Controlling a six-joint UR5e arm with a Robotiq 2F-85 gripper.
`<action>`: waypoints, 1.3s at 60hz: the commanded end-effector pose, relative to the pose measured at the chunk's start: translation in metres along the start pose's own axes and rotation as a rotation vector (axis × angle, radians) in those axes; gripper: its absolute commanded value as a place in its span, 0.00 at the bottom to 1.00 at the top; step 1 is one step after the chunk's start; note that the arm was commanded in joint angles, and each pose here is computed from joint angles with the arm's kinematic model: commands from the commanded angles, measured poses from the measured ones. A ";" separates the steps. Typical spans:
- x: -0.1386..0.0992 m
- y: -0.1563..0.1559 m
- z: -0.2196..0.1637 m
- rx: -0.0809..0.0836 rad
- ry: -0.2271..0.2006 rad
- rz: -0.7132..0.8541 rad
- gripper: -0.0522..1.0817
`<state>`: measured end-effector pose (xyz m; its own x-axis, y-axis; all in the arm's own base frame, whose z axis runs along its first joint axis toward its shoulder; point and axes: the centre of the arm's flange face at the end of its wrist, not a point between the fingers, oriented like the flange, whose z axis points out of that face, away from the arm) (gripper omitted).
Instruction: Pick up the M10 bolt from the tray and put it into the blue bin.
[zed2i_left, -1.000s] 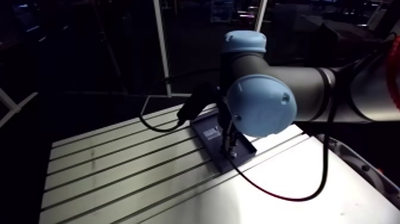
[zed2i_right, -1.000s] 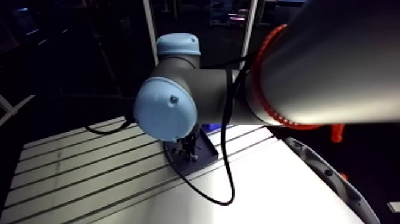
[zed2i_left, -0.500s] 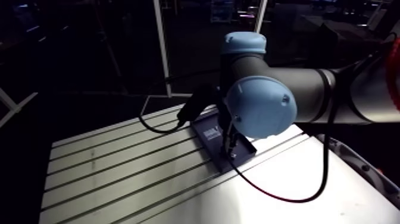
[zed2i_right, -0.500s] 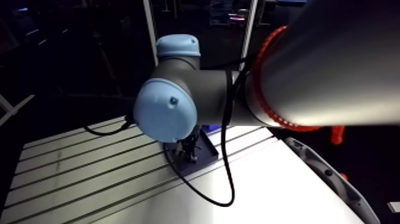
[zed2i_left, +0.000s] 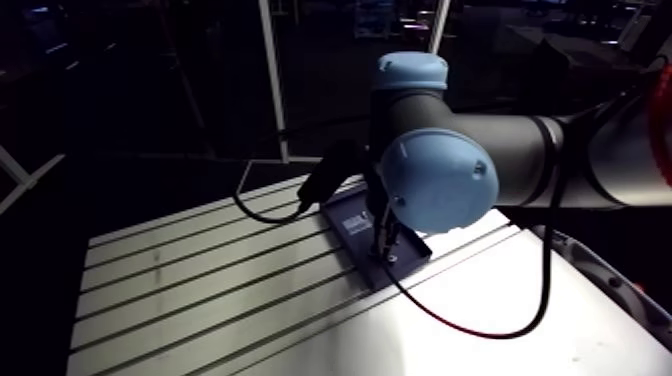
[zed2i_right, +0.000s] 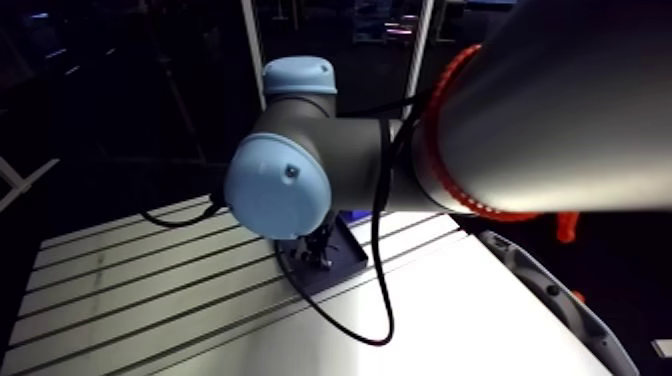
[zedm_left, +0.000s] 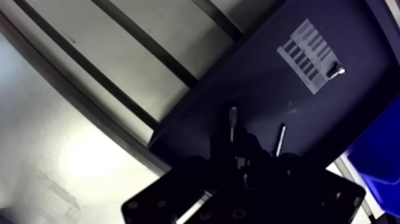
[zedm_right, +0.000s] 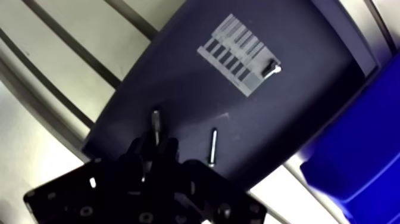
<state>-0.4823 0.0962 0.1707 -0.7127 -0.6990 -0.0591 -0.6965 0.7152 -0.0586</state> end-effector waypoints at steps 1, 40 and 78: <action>0.000 0.001 -0.002 -0.009 0.004 -0.001 0.86; 0.002 0.009 -0.036 -0.003 0.011 -0.049 0.97; -0.006 0.040 -0.105 -0.056 0.045 -0.424 0.99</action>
<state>-0.5070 0.1169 0.2536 -0.4804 -0.8771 -0.0025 -0.8766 0.4802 -0.0326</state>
